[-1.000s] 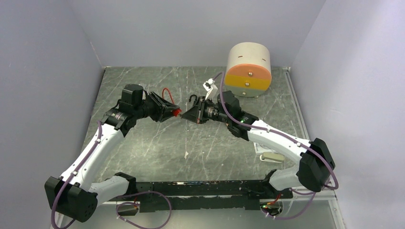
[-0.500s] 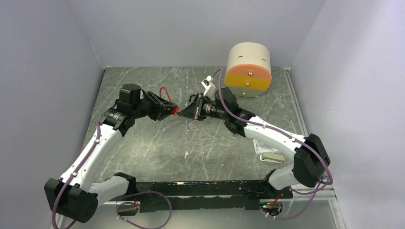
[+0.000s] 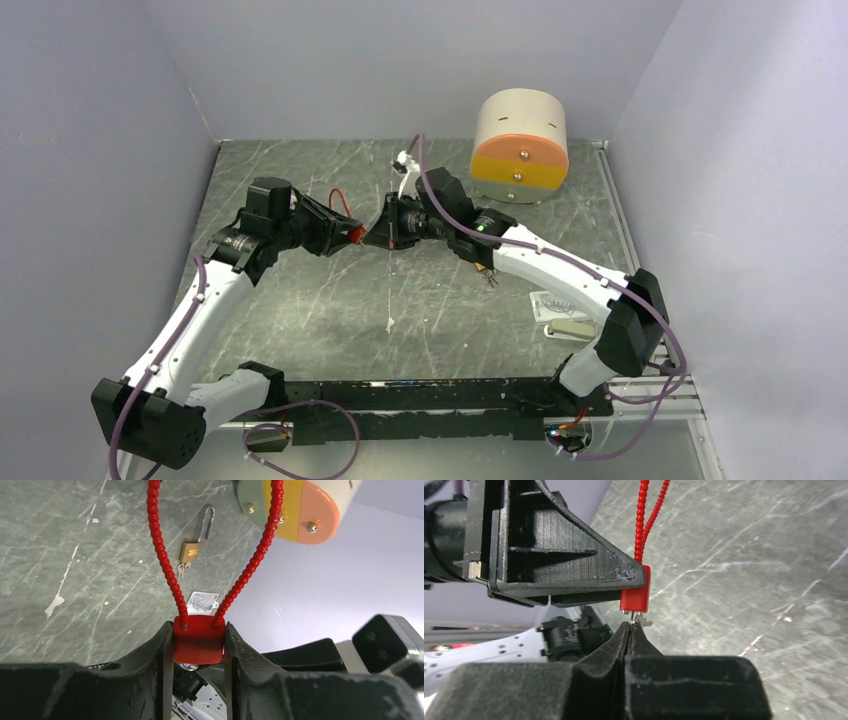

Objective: Unlock with the key

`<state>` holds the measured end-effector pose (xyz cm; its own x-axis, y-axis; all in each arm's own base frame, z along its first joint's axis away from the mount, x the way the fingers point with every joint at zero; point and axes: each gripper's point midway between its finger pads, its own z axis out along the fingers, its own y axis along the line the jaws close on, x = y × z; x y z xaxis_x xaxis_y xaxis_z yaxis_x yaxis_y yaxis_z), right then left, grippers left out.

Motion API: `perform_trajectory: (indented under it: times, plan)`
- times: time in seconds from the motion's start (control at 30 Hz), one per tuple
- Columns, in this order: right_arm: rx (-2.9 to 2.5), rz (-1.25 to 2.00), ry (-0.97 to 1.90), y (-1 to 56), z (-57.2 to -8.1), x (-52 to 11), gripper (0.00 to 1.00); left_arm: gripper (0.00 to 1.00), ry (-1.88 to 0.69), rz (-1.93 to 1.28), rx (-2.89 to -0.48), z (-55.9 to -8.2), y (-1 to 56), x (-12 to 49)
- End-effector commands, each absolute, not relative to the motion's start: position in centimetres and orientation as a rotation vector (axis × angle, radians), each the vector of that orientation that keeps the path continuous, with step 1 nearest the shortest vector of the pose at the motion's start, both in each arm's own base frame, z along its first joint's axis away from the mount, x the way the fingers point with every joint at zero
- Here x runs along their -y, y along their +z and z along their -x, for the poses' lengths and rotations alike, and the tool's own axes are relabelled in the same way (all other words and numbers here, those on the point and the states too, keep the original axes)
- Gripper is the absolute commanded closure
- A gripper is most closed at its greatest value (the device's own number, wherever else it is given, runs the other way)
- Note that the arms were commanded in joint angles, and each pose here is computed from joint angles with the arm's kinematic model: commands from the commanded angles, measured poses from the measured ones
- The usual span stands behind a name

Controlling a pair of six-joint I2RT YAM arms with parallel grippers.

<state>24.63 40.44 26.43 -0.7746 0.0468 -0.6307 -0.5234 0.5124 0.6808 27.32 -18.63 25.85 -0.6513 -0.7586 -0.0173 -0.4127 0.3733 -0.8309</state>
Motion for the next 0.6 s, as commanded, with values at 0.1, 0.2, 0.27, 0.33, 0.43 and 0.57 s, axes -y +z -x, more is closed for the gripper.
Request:
perform_trajectory:
  times: [0.1, 0.2, 0.27, 0.33, 0.43, 0.57]
  plan:
    - [-2.044, 0.397, 1.015, 26.2, -28.4, -40.9, 1.0, 0.98, -1.493, 0.912, -2.34, -23.9, 30.3, 22.4]
    - [-2.08, 0.283, 1.107, 26.2, -28.8, -40.6, 1.0, 0.98, -1.514, 0.906, -2.305, -23.8, 30.9, 22.3]
    - [-2.091, 0.211, 1.24, 26.4, -28.5, -40.6, 1.0, 0.97, -1.533, 0.899, -2.276, -23.8, 31.3, 22.2]
    - [-2.086, 0.16, 1.376, 26.9, -28.0, -40.6, 1.0, 0.98, -1.555, 0.889, -2.25, -23.8, 31.7, 22.3]
    - [-2.058, 0.098, 1.55, 28.0, -27.0, -40.7, 1.0, 0.97, -1.598, 0.87, -2.205, -23.8, 32.3, 22.3]
    - [-2.006, -0.013, 1.801, 29.6, -25.7, -40.5, 1.0, 0.98, -1.649, 0.823, -2.119, -23.8, 33.5, 22.3]
